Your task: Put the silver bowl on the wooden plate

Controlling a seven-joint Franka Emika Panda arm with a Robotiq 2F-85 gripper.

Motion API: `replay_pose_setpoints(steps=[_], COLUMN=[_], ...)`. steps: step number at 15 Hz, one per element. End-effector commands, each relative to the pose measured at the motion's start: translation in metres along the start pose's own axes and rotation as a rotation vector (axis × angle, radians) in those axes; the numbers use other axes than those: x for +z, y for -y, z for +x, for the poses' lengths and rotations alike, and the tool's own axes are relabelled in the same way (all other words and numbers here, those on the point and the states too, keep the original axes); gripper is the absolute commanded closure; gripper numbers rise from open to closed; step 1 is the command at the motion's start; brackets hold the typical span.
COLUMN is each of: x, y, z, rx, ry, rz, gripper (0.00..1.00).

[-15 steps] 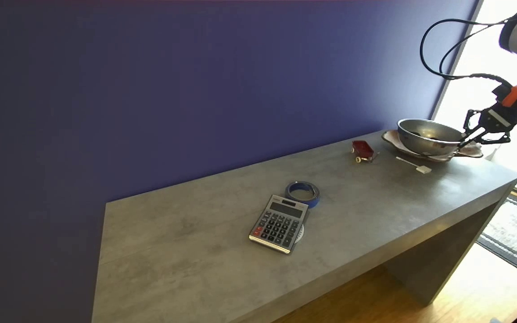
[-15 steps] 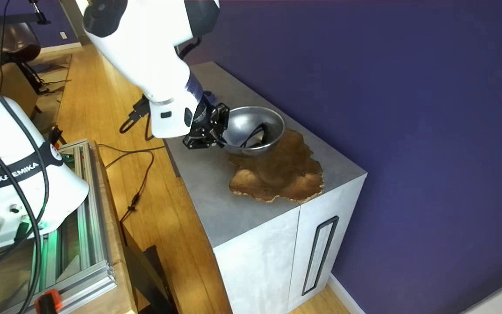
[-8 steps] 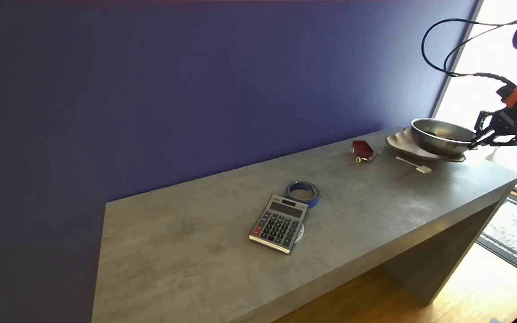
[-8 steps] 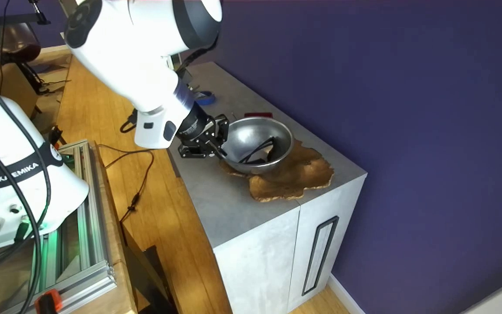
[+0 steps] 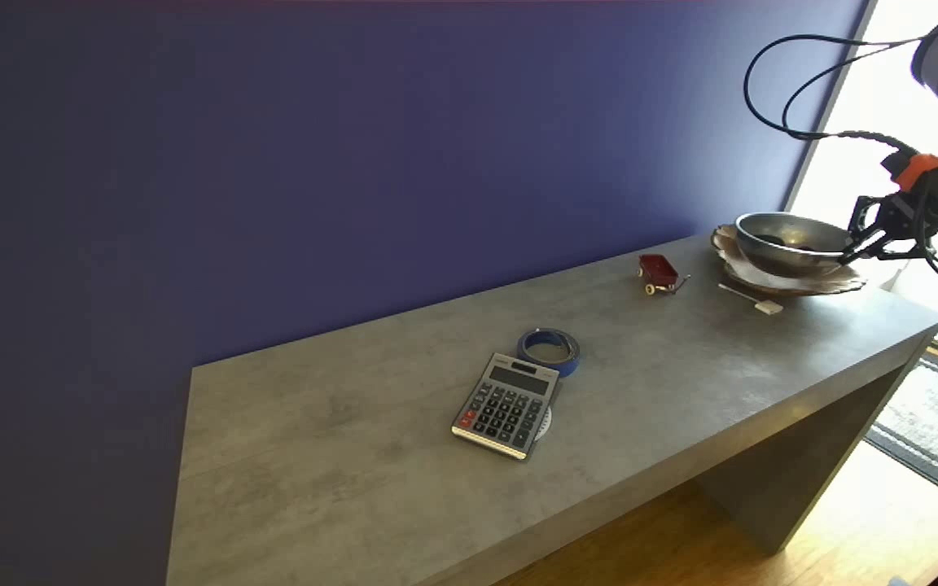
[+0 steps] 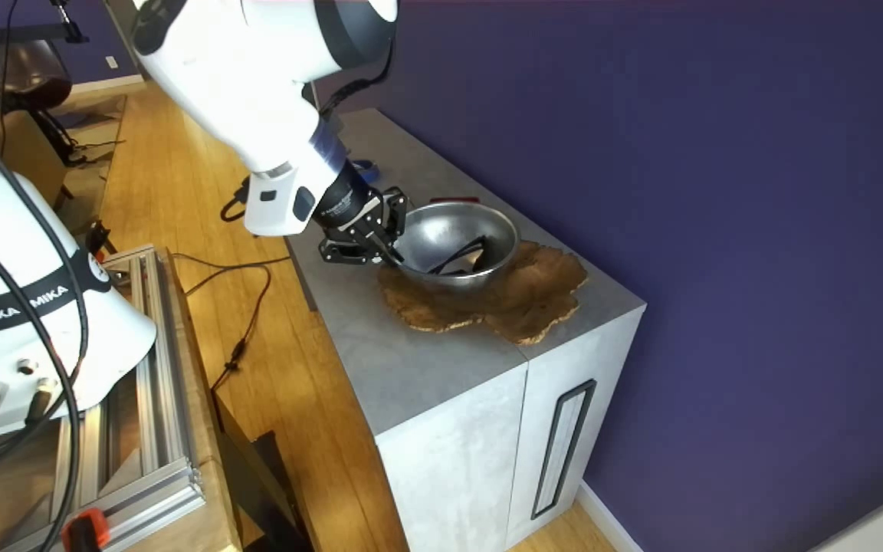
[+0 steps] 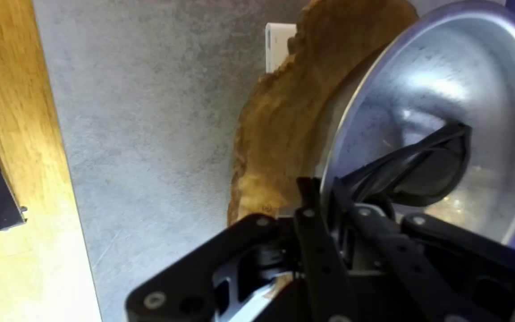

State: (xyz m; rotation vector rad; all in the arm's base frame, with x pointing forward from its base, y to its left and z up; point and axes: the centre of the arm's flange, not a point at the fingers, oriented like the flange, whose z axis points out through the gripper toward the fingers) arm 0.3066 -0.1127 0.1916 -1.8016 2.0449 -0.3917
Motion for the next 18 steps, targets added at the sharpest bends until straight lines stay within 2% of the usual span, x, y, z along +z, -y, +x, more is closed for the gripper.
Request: replay_pose_setpoints(steps=[1,5,9,13,16,17,18], x=[0.012,0.016,-0.012,-0.054,-0.078,-0.042,-0.050], y=[0.017,0.015,0.009,0.002,0.004,0.014,0.018], z=[-0.010,-0.009,-0.024,-0.059,-0.090,-0.071,-0.081], rx=[-0.021,-0.018,-0.079,-0.241,-0.393,-0.319,-0.355], ry=[0.006,0.012,0.017,-0.029,-0.115,-0.073,-0.091], rz=[-0.027,-0.028,-0.006,0.002,0.013,-0.020,-0.013], gripper=[0.59,0.31,0.02,0.00,0.00,0.00,0.00])
